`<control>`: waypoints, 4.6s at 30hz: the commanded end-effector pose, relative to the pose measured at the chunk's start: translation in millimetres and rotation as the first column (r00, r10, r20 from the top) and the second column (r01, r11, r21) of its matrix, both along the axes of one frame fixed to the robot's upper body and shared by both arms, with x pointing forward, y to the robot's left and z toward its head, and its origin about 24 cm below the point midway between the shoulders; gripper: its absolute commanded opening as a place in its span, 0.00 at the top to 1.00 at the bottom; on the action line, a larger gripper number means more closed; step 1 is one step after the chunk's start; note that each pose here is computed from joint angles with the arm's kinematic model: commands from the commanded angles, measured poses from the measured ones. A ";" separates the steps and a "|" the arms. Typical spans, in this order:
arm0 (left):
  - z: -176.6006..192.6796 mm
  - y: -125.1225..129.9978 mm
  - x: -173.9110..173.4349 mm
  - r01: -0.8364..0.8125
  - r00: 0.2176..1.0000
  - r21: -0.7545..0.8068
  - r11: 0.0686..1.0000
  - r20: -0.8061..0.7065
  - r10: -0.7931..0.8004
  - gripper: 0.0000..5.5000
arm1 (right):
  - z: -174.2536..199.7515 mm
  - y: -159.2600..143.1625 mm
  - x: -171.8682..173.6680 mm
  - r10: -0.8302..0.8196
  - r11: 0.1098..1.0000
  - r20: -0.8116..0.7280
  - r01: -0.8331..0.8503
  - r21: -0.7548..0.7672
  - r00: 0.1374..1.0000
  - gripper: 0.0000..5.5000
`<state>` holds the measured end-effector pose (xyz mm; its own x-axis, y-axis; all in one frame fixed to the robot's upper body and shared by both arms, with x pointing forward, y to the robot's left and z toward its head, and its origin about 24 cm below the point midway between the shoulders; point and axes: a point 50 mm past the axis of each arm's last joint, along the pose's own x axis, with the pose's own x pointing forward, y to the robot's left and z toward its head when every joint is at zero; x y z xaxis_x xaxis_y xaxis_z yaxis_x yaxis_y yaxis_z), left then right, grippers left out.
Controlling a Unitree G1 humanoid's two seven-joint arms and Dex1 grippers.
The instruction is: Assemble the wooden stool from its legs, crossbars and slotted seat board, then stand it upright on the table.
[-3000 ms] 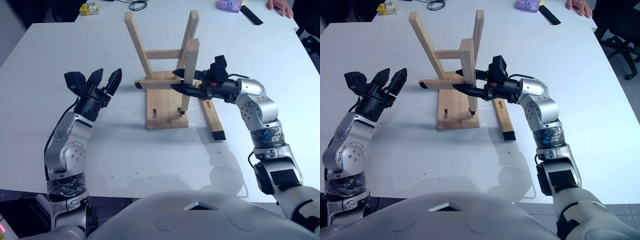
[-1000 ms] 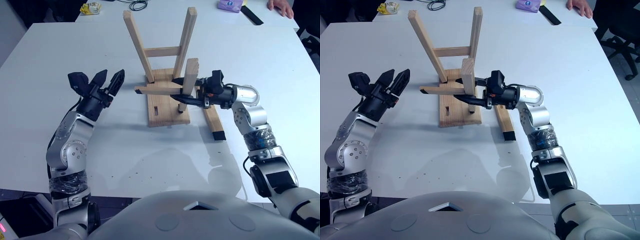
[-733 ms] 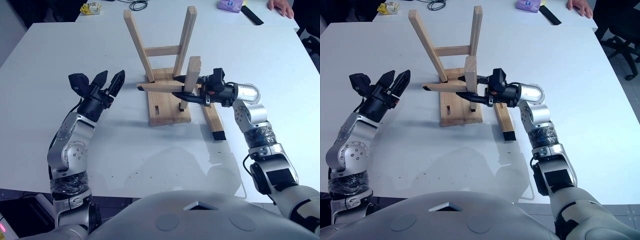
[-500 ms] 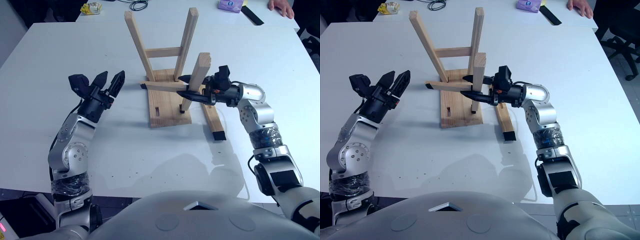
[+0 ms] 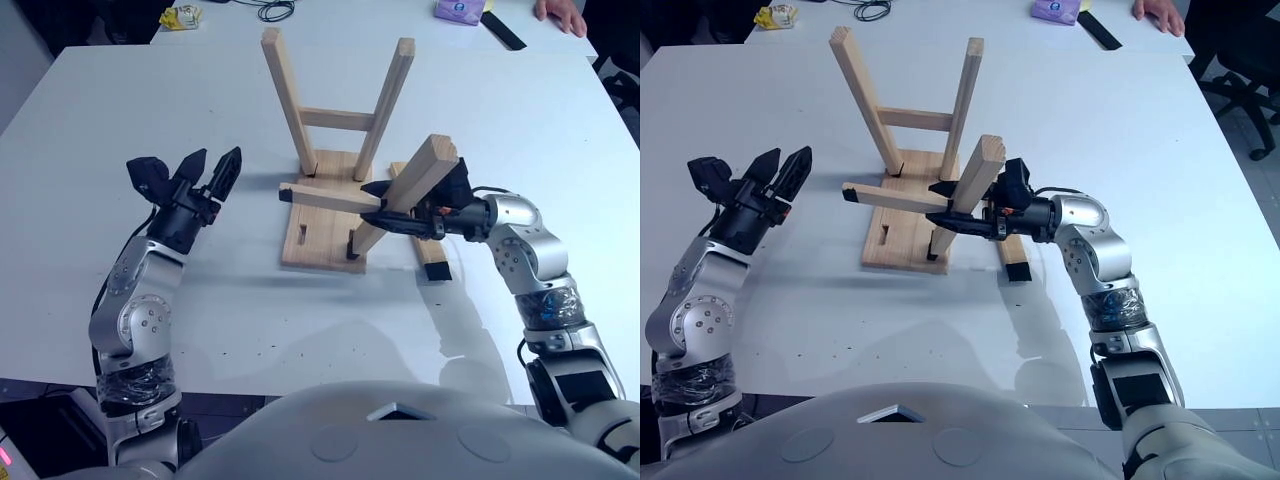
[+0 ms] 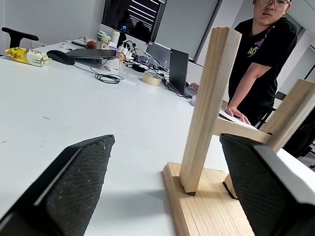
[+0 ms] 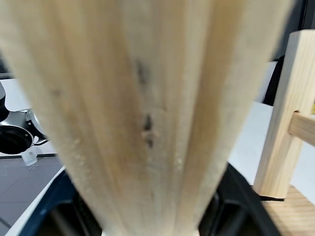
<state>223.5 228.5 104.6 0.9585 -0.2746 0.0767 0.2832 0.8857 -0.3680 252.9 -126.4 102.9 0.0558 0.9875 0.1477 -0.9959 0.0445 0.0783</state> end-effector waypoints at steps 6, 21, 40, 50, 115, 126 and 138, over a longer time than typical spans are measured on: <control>-0.3 0.3 -5.8 -0.031 1.000 -0.010 0.999 0.000 0.031 0.28 | 13.1 -2.5 13.6 -0.059 0.998 0.046 0.061 -0.032 0.997 0.64; -0.8 -3.0 -1.5 -0.008 1.000 -0.014 1.000 -0.009 0.008 0.28 | -16.2 0.5 1.2 -0.072 0.994 0.033 0.074 -0.079 0.997 0.64; -7.0 -3.6 -19.2 -0.088 0.996 -0.040 0.995 -0.011 0.087 0.28 | -5.8 4.0 -3.0 -0.072 0.979 0.067 0.084 -0.186 0.995 0.64; -9.3 -3.4 -27.0 -0.139 0.990 -0.054 0.989 0.001 0.139 0.28 | 3.7 -1.0 7.6 -0.068 0.978 0.050 0.076 -0.193 0.996 0.64; -7.8 -13.1 -37.2 -0.164 0.986 -0.095 0.982 0.013 0.166 0.28 | -66.8 -2.3 -26.7 -0.164 0.789 -0.075 0.085 -0.609 0.984 0.64; -5.5 -16.4 -38.2 -0.156 0.987 -0.106 0.982 0.028 0.160 0.28 | -58.1 -17.1 -31.0 -0.130 0.820 -0.199 -0.007 -0.573 0.971 0.64; -4.3 -18.1 -30.3 -0.136 0.989 -0.109 0.985 0.036 0.140 0.28 | -77.0 -17.6 -19.0 -0.148 0.761 -0.079 0.062 -0.645 0.986 0.64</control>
